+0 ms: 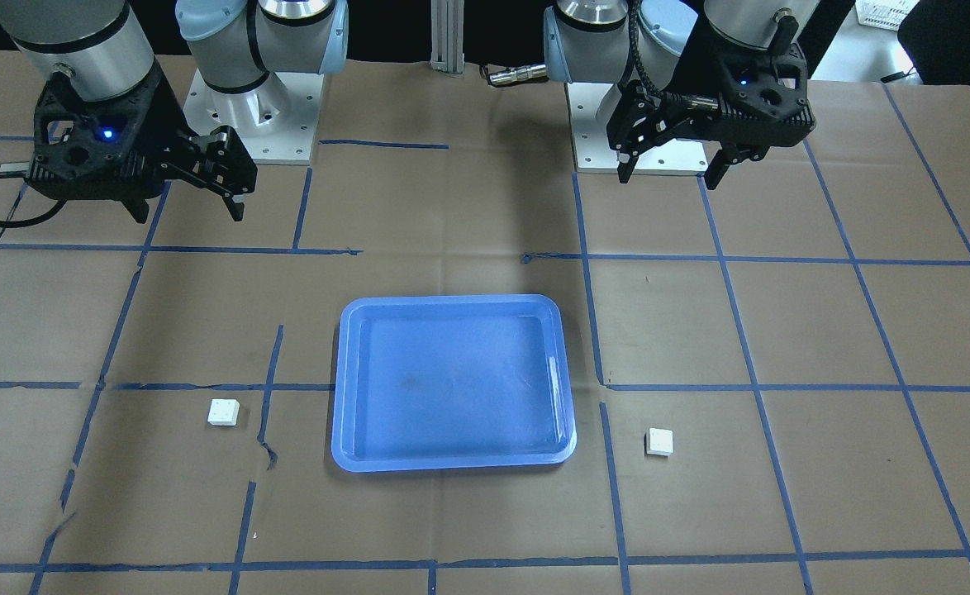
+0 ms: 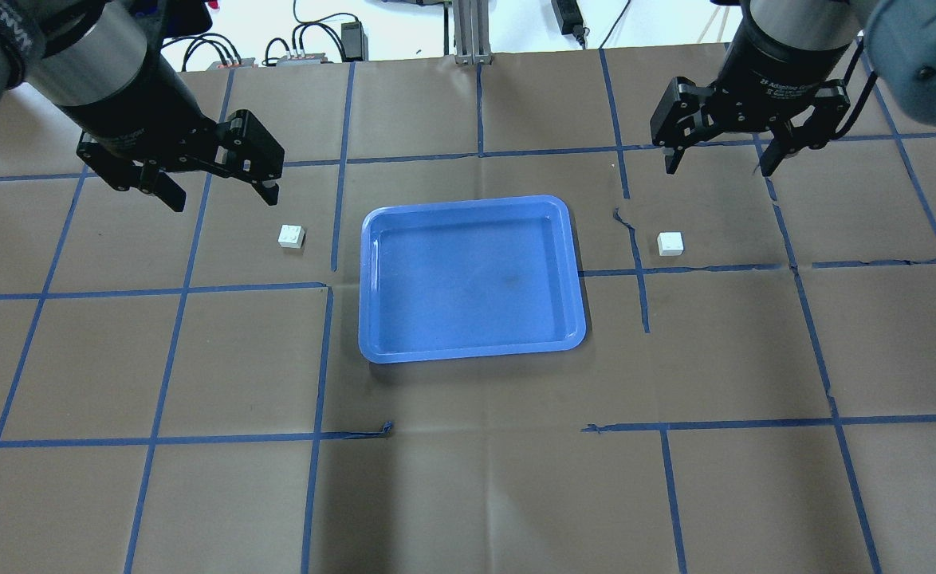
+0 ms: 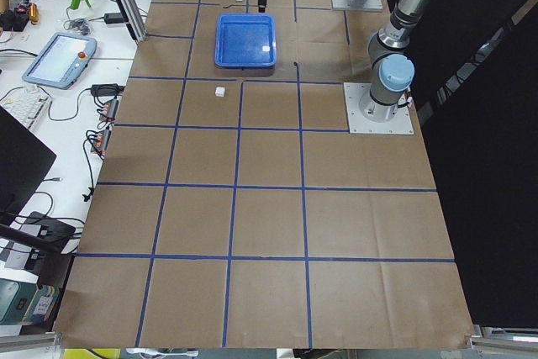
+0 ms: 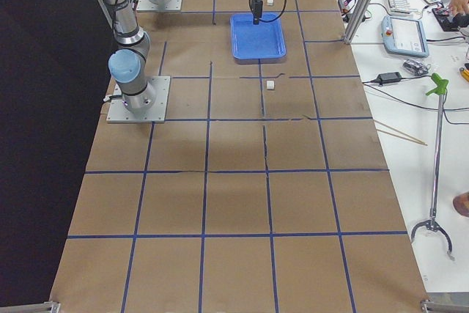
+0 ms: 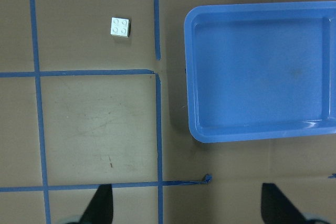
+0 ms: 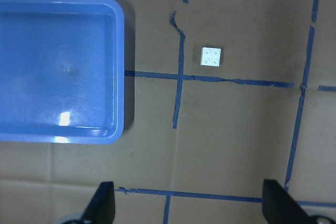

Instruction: Assemble white blocks and place on blue tray

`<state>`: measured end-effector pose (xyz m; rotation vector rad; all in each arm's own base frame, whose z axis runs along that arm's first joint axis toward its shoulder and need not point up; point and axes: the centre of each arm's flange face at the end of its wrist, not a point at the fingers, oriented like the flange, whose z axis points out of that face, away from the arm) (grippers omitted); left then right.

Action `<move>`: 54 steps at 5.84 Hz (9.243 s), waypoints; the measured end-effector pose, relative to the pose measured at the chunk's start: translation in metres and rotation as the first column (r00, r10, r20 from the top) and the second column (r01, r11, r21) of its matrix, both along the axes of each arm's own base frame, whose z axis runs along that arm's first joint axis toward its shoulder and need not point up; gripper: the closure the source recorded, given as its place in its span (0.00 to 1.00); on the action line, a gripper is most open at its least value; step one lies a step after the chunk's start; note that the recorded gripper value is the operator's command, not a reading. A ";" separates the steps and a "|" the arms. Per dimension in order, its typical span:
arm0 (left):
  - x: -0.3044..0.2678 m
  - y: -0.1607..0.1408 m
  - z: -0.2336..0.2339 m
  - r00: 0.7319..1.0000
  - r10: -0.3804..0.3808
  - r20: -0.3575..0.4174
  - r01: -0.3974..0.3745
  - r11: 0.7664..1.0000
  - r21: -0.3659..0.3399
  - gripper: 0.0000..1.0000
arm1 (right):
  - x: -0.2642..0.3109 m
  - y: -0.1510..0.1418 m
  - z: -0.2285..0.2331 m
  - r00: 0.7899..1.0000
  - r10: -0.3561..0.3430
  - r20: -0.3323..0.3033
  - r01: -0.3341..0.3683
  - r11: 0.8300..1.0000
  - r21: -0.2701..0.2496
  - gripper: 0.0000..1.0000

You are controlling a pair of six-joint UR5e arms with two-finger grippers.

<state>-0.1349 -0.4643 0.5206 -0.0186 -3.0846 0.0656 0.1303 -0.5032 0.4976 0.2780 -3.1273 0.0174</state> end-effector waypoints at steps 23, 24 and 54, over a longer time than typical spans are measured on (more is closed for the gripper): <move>0.075 -0.189 -0.339 -0.117 -0.993 -0.020 0.993 -0.117 -0.007 0.93 | -0.139 -0.100 -0.334 0.168 0.984 0.063 -0.864 0.177 -0.472 0.21; 0.074 -0.187 -0.325 -0.114 -0.994 -0.007 0.994 -0.114 -0.002 0.93 | -0.139 -0.100 -0.334 0.168 0.984 0.066 -0.864 0.179 -0.471 0.31; -0.012 -0.041 -0.070 0.815 -0.577 -0.054 0.580 0.812 0.067 0.02 | 0.136 -0.050 -0.285 0.174 0.985 0.005 -0.855 0.154 -0.496 0.71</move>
